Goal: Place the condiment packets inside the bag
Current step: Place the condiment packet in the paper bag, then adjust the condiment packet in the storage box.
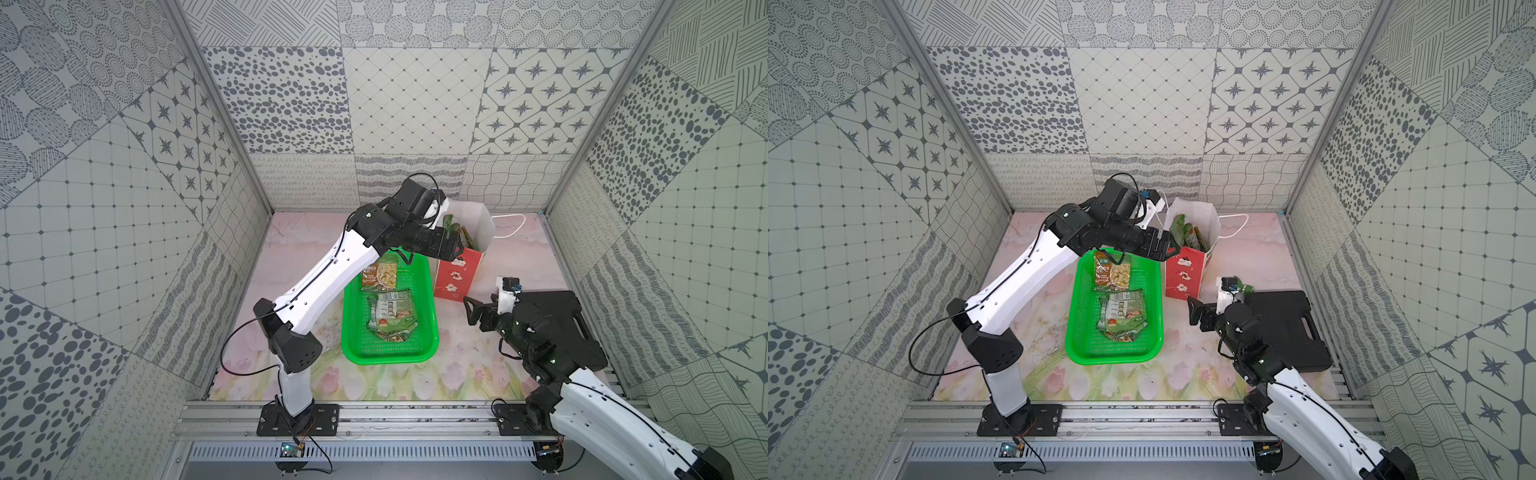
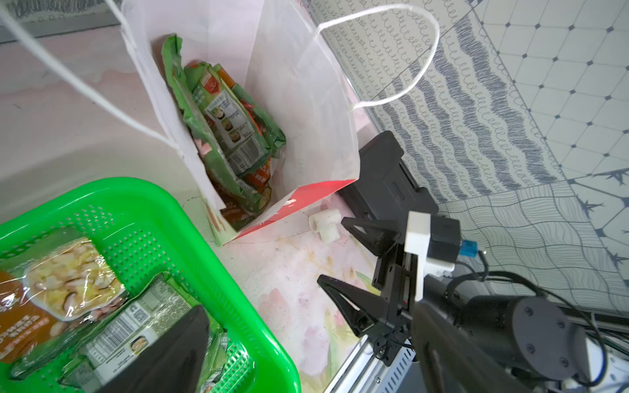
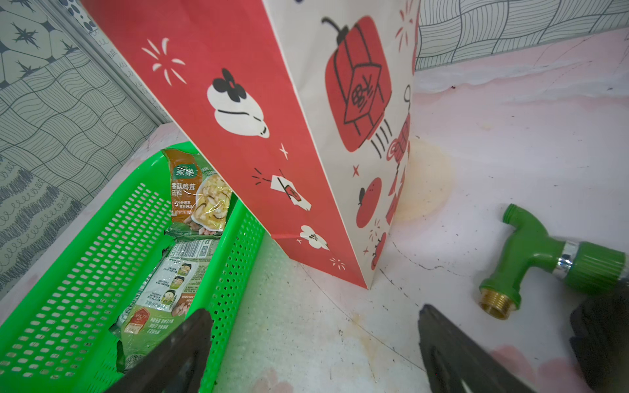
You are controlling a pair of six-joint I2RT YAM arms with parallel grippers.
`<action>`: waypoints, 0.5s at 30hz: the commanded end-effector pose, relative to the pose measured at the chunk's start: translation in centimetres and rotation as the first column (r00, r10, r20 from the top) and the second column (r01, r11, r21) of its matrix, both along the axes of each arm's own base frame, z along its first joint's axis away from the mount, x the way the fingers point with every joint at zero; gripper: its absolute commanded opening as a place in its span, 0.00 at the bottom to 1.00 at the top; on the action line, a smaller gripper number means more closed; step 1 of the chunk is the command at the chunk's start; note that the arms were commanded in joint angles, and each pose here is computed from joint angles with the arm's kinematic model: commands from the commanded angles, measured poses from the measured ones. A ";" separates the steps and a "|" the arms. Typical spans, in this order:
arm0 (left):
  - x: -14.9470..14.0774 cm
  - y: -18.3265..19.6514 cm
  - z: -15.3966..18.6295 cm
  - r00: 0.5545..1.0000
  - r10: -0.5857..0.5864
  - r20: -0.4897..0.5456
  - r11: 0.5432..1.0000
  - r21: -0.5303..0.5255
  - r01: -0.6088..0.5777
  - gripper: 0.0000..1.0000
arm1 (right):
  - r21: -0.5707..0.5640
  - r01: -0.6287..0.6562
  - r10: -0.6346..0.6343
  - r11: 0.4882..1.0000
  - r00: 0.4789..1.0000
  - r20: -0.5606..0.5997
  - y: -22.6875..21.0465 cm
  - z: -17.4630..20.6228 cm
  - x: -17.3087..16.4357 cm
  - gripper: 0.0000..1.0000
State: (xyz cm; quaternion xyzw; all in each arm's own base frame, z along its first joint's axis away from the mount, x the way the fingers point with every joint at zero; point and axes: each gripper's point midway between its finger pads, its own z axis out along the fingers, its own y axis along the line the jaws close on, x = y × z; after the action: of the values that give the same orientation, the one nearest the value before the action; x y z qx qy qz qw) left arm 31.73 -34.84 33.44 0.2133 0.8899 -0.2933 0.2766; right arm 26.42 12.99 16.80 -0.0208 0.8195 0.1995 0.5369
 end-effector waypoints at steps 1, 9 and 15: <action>0.0 3.3 -0.2 0.984 0.110 0.142 0.994 -0.007 -0.110 0.99 | 0.028 -0.022 0.021 0.999 0.998 0.052 0.7 2.1 0.3 0.97; -2.6 11.5 -7.6 0.931 0.331 0.153 0.940 0.025 -0.339 0.99 | 0.030 -0.094 0.093 0.995 0.995 0.042 2.3 1.9 0.2 0.97; -3.2 16.0 -13.7 0.883 0.441 0.159 0.889 0.057 -0.454 0.99 | -0.018 -0.186 0.187 0.982 0.981 0.046 4.9 1.7 -0.3 0.92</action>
State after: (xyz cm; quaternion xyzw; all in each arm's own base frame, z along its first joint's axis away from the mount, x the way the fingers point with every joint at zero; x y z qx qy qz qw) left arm 26.00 -21.23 20.30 0.1108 0.9308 -0.1747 0.3014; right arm 25.70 16.11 15.53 -0.0782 0.8305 0.2232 0.5042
